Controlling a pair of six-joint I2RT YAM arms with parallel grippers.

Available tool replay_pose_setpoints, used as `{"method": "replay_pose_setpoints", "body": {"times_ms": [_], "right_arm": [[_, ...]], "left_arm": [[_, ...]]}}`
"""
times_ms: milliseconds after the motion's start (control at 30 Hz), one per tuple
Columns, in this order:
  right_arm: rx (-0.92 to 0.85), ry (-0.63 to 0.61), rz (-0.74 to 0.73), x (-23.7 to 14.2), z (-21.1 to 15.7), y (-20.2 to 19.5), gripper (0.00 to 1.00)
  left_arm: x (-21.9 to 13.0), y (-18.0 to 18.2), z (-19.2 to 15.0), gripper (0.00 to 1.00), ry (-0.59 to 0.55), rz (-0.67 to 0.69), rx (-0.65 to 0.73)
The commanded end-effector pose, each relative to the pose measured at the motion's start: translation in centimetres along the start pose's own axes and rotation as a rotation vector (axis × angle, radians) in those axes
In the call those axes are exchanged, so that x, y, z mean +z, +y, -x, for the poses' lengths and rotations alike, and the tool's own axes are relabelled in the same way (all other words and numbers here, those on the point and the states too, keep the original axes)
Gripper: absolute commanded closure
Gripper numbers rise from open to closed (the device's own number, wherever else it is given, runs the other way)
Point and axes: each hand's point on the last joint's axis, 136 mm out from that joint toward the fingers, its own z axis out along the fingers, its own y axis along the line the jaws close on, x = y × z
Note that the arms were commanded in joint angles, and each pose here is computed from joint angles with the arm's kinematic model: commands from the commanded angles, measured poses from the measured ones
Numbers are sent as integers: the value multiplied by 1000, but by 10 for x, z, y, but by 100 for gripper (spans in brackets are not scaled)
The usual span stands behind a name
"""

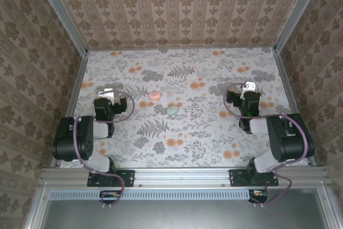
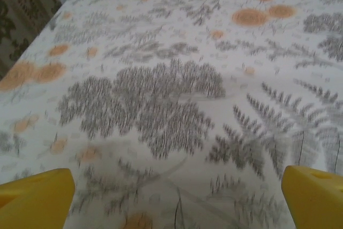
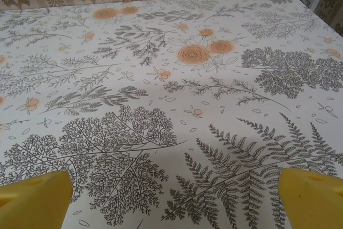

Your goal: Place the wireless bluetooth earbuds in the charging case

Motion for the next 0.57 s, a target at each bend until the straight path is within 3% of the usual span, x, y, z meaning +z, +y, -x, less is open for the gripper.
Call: {"method": "replay_pose_setpoints", "body": {"times_ms": [0, 533], "right_arm": [[-7, -42, 17, 0, 11, 3, 0], [-15, -36, 28, 1, 10, 6, 0]], "left_arm": [[7, -4, 21, 0, -29, -12, 27], [7, -9, 20, 0, -22, -34, 38]]}}
